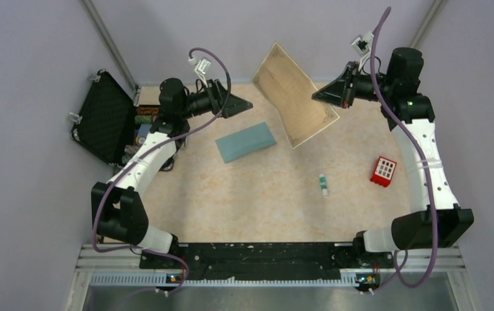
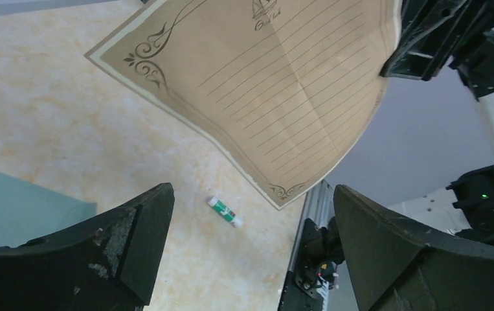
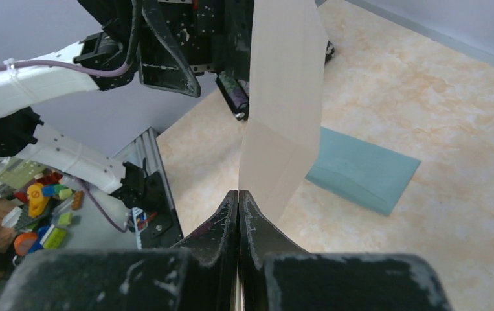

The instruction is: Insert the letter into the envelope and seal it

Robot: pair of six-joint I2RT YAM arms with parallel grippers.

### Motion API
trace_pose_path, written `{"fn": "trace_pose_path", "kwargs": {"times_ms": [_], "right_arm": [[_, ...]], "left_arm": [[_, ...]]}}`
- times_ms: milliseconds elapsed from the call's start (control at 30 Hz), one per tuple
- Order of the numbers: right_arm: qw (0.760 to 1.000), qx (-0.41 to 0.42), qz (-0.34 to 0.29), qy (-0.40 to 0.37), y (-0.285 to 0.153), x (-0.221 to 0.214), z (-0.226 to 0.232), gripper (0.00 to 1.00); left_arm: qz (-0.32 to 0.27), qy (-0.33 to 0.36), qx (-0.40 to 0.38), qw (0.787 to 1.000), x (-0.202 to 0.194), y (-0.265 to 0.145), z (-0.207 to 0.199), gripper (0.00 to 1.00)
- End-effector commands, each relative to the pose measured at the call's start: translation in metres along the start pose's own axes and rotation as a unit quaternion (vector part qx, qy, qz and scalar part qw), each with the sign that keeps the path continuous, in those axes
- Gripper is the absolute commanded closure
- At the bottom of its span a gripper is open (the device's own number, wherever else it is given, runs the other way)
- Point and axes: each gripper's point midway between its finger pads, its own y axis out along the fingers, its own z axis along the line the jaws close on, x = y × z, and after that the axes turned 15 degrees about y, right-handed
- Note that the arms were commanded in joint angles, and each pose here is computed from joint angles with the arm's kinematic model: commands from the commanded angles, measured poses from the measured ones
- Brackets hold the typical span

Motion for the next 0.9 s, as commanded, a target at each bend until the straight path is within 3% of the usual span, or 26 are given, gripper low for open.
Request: {"fn": "trace_pose_path", "kwargs": {"times_ms": [0, 100, 367, 633, 867], "right_arm": [[0.999, 0.041, -0.017, -0.012, 0.0, 0.003, 0.021, 1.0], [0.999, 0.045, -0.015, -0.008, 0.002, 0.005, 0.023, 1.0], [0.999, 0.042, -0.005, 0.004, 0.001, 0.0, 0.024, 1.0], [0.999, 0.032, -0.004, 0.007, -0.001, -0.006, 0.021, 1.0], [1.0, 0.02, -0.007, 0.01, -0.002, -0.008, 0.02, 1.0]], "left_arm": [[-0.024, -0.023, -0.058, 0.998, 0.009, 0.002, -0.021, 0.01], [-0.019, -0.043, -0.048, 0.998, -0.003, 0.013, -0.005, 0.01], [-0.021, -0.015, -0.042, 0.999, -0.015, 0.043, 0.025, 0.03], [-0.03, 0.042, -0.101, 0.994, 0.009, 0.056, -0.013, 0.01], [-0.041, 0.046, -0.086, 0.994, 0.013, 0.056, -0.01, 0.06]]}}
